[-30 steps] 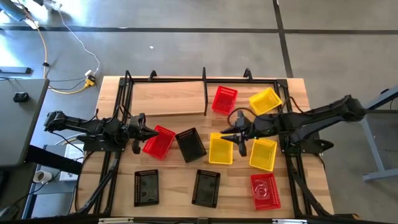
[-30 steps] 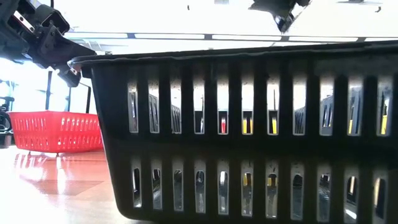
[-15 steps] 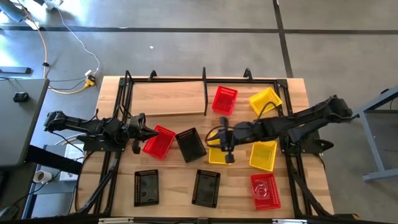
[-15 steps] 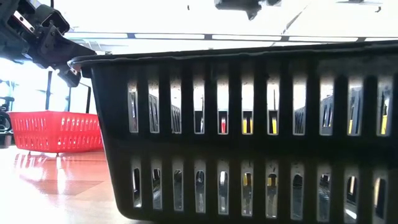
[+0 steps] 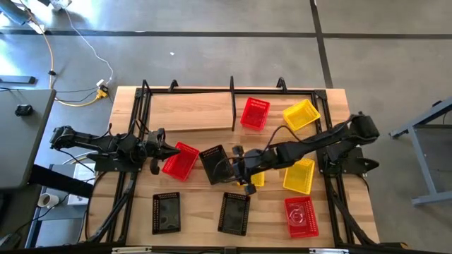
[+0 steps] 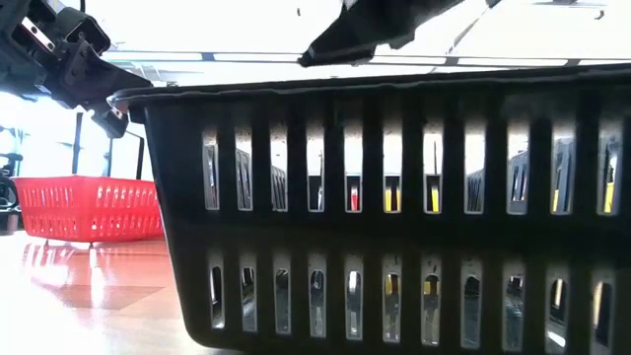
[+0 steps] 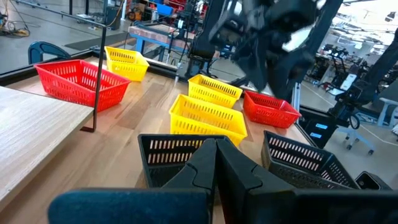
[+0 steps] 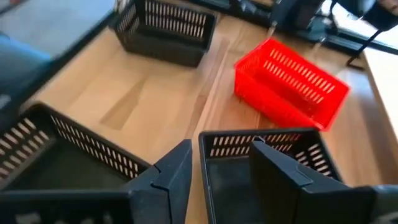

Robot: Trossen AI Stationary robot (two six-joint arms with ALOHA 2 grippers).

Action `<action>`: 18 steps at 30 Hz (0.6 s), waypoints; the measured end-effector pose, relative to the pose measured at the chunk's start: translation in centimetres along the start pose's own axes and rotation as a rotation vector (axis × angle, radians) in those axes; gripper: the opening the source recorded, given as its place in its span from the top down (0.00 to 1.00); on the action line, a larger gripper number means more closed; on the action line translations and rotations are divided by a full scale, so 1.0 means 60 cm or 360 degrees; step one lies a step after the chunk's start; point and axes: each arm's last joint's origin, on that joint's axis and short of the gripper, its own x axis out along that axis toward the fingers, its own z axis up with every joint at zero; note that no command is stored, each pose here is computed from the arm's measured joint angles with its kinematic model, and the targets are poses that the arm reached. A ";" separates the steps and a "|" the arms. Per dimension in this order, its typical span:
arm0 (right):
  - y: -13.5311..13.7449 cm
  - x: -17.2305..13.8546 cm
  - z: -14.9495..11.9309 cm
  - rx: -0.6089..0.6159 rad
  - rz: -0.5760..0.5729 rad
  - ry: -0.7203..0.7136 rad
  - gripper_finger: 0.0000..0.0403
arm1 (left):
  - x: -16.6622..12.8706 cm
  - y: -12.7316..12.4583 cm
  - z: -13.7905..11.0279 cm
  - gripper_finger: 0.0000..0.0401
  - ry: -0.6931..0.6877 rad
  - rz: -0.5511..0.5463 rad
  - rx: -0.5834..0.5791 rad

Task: Stack baskets on shelf by color
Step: Put the top black bin on the shelf

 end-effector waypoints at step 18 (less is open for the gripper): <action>-0.020 0.080 -0.003 0.0021 0.0005 0.0197 0.64 | 0.000 0.000 0.000 1.00 0.0000 0.0000 0.0000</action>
